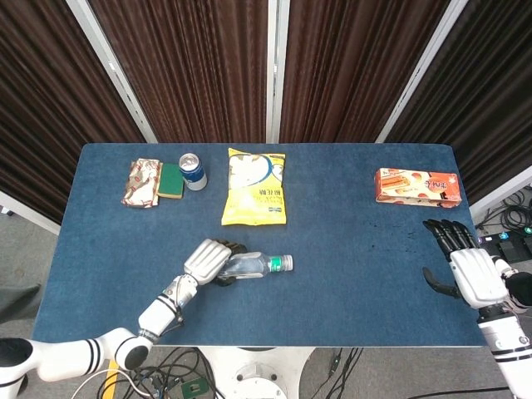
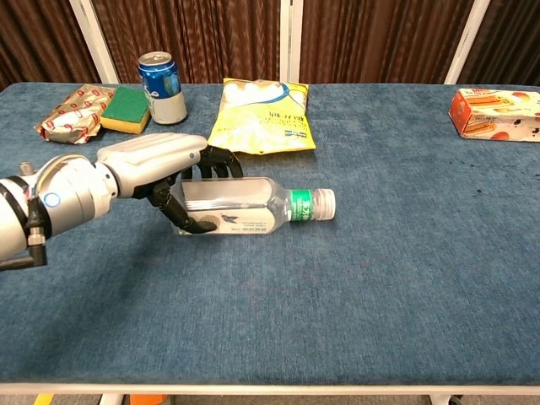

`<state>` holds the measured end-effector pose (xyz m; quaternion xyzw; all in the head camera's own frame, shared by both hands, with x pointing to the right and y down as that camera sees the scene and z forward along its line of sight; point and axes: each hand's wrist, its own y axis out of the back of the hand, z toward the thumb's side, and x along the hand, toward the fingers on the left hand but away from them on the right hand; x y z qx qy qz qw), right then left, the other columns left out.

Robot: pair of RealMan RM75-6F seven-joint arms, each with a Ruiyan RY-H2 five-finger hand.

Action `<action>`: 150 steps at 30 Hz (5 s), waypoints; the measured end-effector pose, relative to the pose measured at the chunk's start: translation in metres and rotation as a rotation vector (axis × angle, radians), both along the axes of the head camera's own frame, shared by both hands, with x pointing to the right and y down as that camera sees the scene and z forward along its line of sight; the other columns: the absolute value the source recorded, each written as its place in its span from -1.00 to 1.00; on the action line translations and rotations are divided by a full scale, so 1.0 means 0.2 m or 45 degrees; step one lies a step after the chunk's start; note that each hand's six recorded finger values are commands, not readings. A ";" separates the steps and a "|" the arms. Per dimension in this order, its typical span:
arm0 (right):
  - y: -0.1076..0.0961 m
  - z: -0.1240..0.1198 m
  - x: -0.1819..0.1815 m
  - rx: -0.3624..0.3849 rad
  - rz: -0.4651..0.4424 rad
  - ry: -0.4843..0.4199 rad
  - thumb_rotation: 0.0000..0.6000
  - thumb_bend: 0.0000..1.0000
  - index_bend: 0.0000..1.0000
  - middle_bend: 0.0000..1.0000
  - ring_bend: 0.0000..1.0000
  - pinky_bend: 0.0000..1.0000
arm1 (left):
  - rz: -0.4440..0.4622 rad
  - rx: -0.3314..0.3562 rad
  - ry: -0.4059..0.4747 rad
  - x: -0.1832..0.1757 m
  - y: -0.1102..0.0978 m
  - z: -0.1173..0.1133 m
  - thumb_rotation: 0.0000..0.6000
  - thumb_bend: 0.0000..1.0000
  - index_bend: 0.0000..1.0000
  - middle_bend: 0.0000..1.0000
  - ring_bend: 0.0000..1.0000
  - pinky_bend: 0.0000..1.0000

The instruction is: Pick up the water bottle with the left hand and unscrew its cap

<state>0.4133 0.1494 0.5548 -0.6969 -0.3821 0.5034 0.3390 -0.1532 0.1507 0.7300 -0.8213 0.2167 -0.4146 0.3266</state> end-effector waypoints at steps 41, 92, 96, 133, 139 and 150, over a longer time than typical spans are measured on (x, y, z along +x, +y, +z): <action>-0.21 0.17 -0.75 -0.486 -0.290 -0.402 1.00 -0.80 -0.40 -0.86 -1.00 -1.00 | -0.188 0.078 0.661 0.08 0.05 -0.19 1.00 -0.30 -0.03 -0.02 -0.10 0.05; -0.20 0.13 -0.83 -0.480 -0.357 -0.444 1.00 -0.80 -0.46 -0.88 -1.00 -1.00 | -0.162 0.105 0.648 0.12 0.06 -0.18 1.00 -0.30 -0.03 -0.02 -0.10 0.02; -0.19 0.11 -0.83 -0.465 -0.367 -0.450 1.00 -0.80 -0.46 -0.88 -1.00 -1.00 | -0.161 0.103 0.648 0.12 0.06 -0.17 1.00 -0.30 -0.03 -0.02 -0.10 0.02; -0.19 0.14 -0.79 -0.468 -0.339 -0.420 1.00 -0.80 -0.46 -0.88 -1.00 -1.00 | -0.149 0.128 0.658 0.13 0.05 -0.20 1.00 -0.30 -0.03 -0.02 -0.10 0.02; -0.18 0.15 -0.79 -0.477 -0.339 -0.411 1.00 -0.80 -0.46 -0.88 -1.00 -1.00 | -0.148 0.128 0.658 0.13 0.04 -0.20 1.00 -0.30 -0.03 -0.02 -0.10 0.02; -0.18 0.12 -0.80 -0.463 -0.358 -0.417 1.00 -0.80 -0.46 -0.88 -1.00 -1.00 | -0.152 0.125 0.652 0.13 0.05 -0.20 1.00 -0.30 -0.03 -0.02 -0.10 0.02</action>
